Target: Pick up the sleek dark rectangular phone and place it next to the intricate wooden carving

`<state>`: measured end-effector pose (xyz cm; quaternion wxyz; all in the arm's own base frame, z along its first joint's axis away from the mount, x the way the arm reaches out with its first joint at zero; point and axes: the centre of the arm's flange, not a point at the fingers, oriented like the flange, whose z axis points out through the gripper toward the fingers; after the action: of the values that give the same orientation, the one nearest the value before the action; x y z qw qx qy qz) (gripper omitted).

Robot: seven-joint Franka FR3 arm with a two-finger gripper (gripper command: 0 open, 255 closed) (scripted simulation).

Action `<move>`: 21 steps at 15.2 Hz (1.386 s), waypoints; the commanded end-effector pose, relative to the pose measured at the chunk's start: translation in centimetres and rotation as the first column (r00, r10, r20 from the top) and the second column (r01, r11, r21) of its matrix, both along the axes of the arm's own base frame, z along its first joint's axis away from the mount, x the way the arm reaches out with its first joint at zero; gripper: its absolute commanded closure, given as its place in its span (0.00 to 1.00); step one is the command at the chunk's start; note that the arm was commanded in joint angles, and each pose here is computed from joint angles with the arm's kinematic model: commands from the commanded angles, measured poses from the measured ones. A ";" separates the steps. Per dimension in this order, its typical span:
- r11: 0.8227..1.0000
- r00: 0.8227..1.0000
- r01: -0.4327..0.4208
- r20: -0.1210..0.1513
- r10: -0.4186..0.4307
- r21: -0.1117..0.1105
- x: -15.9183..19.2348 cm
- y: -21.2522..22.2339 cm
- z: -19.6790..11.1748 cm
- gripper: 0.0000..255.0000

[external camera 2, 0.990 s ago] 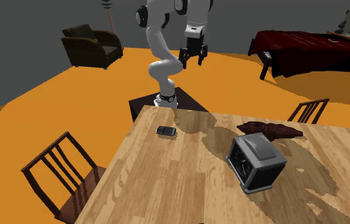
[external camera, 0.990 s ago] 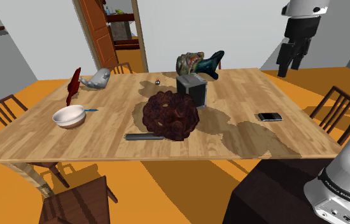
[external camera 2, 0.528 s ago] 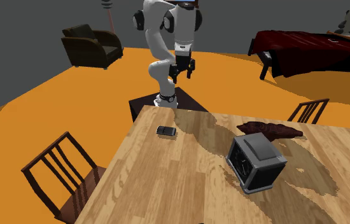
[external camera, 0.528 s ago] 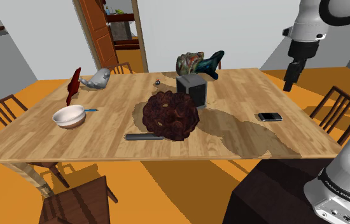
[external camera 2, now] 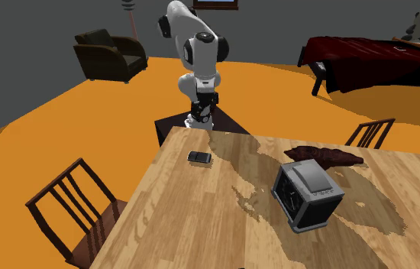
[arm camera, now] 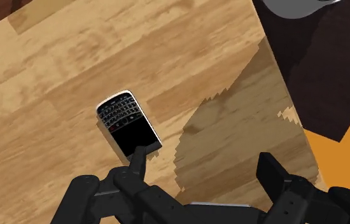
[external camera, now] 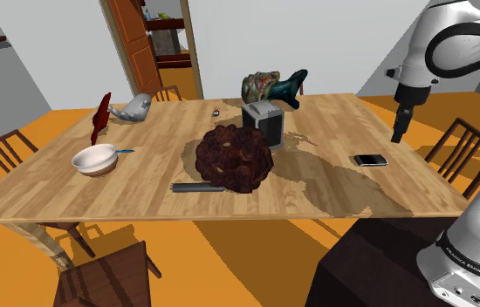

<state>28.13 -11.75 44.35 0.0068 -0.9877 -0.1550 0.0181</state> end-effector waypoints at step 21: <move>0.953 0.952 -0.302 0.044 0.302 0.007 3.0 -9.6 -17.1 0.00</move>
<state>31.08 -21.29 27.46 0.0076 -0.9526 -0.3043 -0.0030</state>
